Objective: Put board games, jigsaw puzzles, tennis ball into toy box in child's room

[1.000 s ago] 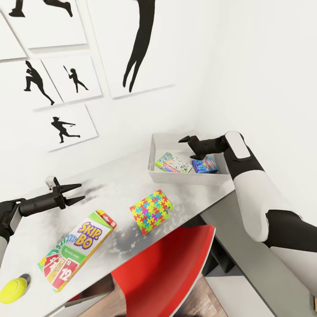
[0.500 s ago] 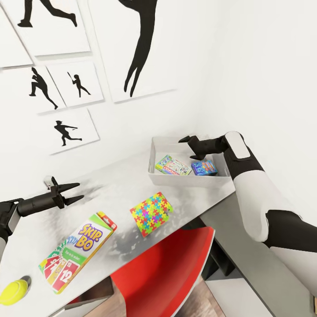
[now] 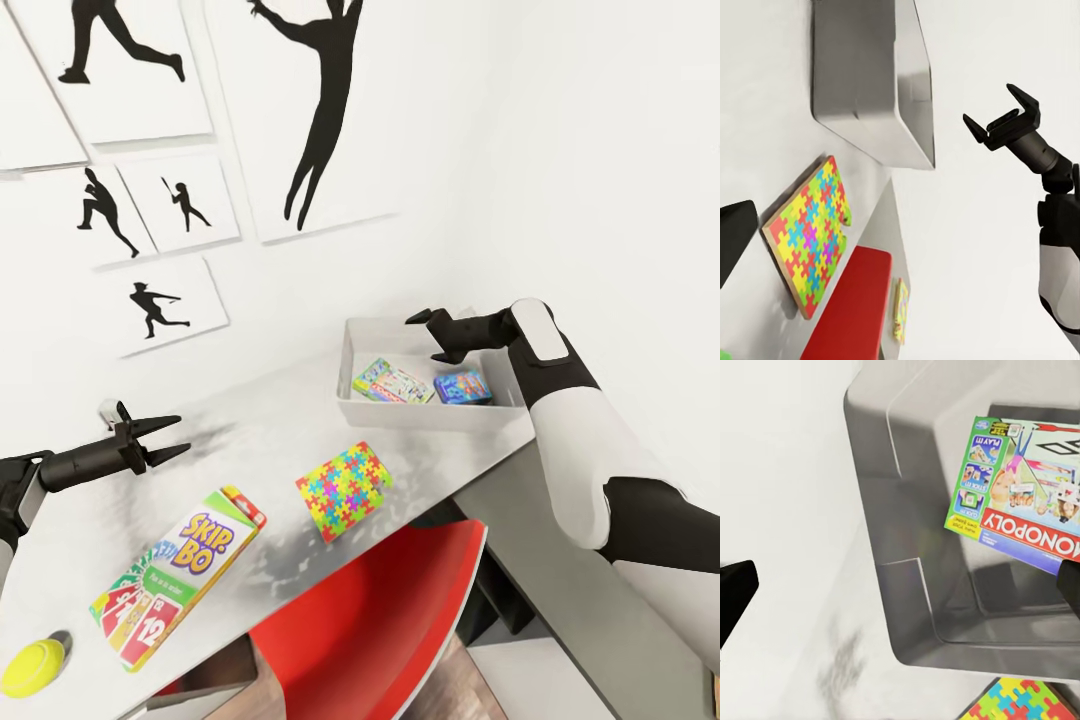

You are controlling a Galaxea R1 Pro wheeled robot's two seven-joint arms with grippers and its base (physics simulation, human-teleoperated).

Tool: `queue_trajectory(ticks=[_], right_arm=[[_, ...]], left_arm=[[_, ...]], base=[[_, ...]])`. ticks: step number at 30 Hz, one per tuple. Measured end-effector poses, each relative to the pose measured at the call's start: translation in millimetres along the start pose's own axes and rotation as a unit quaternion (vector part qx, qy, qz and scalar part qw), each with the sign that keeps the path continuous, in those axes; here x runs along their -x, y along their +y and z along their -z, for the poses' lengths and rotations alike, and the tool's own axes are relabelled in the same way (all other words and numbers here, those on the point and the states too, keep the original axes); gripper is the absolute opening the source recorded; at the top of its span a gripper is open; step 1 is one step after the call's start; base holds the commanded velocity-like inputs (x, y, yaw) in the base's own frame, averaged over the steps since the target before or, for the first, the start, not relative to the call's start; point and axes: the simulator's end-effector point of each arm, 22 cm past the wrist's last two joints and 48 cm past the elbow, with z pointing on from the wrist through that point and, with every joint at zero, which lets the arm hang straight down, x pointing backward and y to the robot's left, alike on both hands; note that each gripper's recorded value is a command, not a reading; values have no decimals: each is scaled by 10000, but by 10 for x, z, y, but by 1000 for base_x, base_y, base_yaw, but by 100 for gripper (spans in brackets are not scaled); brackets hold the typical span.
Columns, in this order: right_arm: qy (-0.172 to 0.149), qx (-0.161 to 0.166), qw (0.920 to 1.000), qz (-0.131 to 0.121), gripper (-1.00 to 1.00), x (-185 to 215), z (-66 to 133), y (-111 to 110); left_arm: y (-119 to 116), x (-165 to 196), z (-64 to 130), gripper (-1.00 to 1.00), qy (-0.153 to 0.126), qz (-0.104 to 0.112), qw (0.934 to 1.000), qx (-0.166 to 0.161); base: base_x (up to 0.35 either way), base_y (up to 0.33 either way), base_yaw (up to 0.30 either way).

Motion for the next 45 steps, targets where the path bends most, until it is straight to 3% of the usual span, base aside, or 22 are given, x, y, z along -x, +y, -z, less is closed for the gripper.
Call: queue_trajectory(ticks=[29, 45], right_arm=[[-141, 133, 9997, 115, 100, 55, 251, 261], [-165, 126, 9997, 138, 100, 64, 277, 280]], left_arm=[[-280, 44, 53, 100, -57, -198, 9997, -115], [-311, 49, 58, 100, -62, -223, 9997, -127]], base=[[0, 0, 0], [0, 0, 0]])
